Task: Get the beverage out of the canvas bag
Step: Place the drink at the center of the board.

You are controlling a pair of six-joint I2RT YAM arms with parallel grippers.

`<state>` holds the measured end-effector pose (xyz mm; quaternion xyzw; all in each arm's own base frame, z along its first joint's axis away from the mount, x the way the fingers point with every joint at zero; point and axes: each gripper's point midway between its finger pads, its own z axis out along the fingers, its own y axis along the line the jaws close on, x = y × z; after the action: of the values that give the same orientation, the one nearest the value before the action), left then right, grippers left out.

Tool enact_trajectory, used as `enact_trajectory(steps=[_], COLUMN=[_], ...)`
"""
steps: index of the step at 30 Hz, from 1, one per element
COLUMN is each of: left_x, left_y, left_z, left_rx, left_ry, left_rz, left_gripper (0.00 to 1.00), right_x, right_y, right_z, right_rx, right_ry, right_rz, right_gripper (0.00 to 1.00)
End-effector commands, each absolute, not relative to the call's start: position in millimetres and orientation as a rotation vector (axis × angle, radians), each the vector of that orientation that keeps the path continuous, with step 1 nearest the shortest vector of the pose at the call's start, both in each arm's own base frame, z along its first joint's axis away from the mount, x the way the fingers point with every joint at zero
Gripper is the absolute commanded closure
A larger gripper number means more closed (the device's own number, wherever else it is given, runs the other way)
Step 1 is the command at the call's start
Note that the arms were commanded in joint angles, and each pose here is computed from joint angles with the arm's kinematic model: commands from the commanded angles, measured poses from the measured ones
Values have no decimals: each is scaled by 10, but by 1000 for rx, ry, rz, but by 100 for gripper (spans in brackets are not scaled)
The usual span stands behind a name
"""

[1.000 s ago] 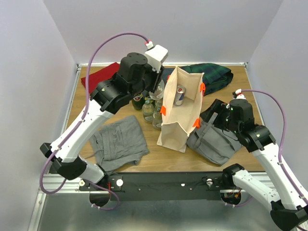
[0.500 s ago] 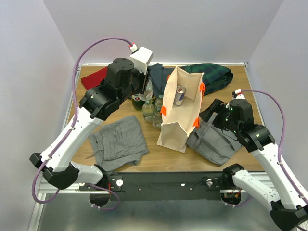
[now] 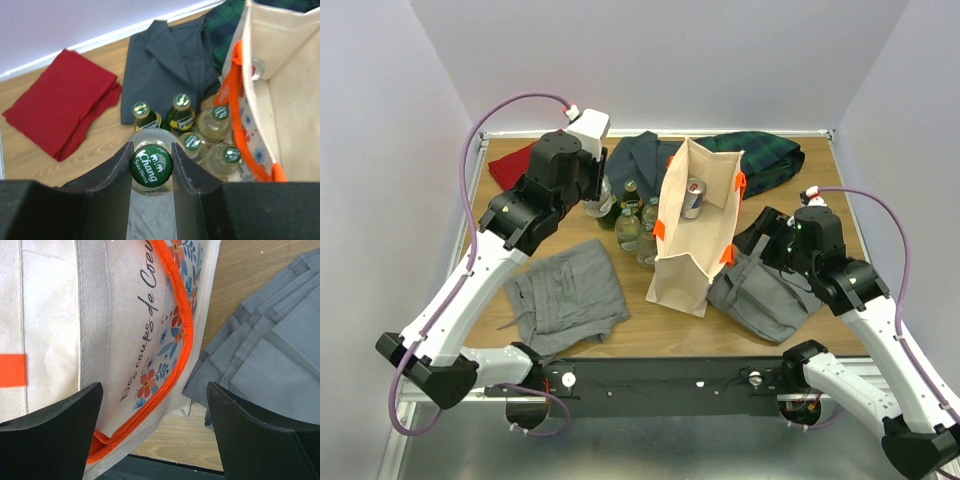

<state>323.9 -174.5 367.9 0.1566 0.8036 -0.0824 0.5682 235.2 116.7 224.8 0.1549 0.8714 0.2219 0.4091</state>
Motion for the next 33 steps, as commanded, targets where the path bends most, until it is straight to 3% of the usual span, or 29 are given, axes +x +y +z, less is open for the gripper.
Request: enact_trajectory(steps=[1,33], left_x=[3293,3765], left_y=[-1605,-1655], left_z=[4182,3142], left_rx=[228,153], left_ry=[1699,1775], left_rz=[-247,-342], left_gripper=[100,100], right_x=[2395,2401], right_y=[1224,1188], right_z=[2252,2193], right_rx=[381,388], right_ry=[2191,2209], right_rz=[582,549], right_gripper=[7,7])
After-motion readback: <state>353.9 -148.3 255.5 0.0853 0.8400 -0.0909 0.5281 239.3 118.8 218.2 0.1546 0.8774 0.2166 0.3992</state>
